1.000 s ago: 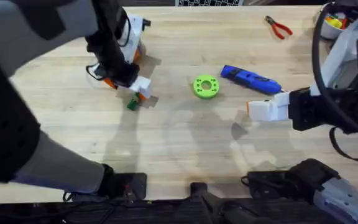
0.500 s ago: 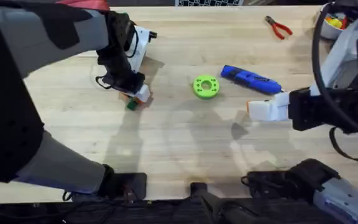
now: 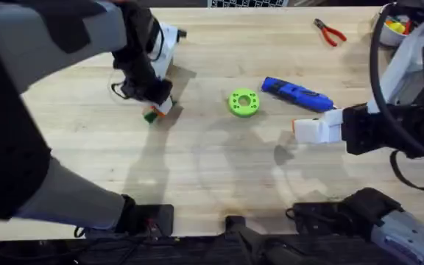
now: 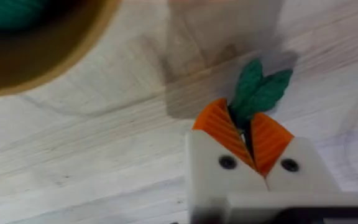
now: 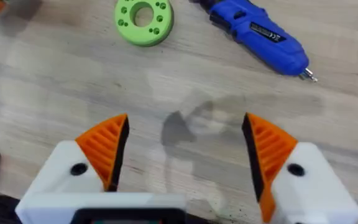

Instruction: Pick up the gripper from the table and insert it into the empty holder that is missing its gripper. Then pick up a screw, insert it into the mounting hole, and use the screwdriver to tighten it. Finally, clean up the table by picking up the vegetable and placing it into the bucket.

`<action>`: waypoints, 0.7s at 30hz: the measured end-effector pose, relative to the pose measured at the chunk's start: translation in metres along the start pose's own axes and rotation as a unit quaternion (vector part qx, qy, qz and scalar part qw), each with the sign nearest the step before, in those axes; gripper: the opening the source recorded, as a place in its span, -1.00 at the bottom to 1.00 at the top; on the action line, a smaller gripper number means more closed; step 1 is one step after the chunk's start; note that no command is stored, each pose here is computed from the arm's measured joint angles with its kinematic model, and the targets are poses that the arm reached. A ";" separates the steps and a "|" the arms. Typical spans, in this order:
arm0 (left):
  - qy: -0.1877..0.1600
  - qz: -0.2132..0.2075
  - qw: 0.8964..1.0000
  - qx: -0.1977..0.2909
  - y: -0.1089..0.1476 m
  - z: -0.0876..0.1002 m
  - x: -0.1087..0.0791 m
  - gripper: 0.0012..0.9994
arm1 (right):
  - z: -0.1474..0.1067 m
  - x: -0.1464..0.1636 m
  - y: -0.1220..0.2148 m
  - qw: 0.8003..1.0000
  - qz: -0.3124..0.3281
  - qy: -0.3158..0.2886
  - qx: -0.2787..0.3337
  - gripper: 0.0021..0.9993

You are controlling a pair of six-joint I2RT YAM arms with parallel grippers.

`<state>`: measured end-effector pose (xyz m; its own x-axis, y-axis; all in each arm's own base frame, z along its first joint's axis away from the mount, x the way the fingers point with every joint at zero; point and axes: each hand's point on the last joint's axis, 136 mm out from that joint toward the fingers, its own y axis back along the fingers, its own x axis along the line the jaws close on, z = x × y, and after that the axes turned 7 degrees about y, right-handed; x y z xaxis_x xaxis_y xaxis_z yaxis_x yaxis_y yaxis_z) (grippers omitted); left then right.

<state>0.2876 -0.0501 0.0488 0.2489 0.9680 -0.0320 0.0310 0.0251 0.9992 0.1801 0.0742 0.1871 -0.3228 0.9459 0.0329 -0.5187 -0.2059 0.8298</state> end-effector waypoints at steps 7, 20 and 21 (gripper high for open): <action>0.010 0.016 0.986 -0.164 0.103 0.041 0.001 -0.95 | 0.000 0.000 0.000 1.000 0.000 0.000 0.000 0.98; 0.082 0.055 0.942 -0.320 0.192 0.087 0.055 -0.95 | 0.000 0.000 0.000 1.000 0.000 0.000 0.000 0.98; 0.084 0.056 0.942 -0.319 0.188 0.092 0.059 -0.95 | 0.000 0.000 0.000 1.000 0.000 0.000 0.000 0.98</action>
<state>0.3972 -0.0111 0.2323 0.0568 0.9981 0.0256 -0.5877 0.0127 0.8089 0.1801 0.0742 0.1871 -0.3228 0.9459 0.0329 -0.5187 -0.2059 0.8298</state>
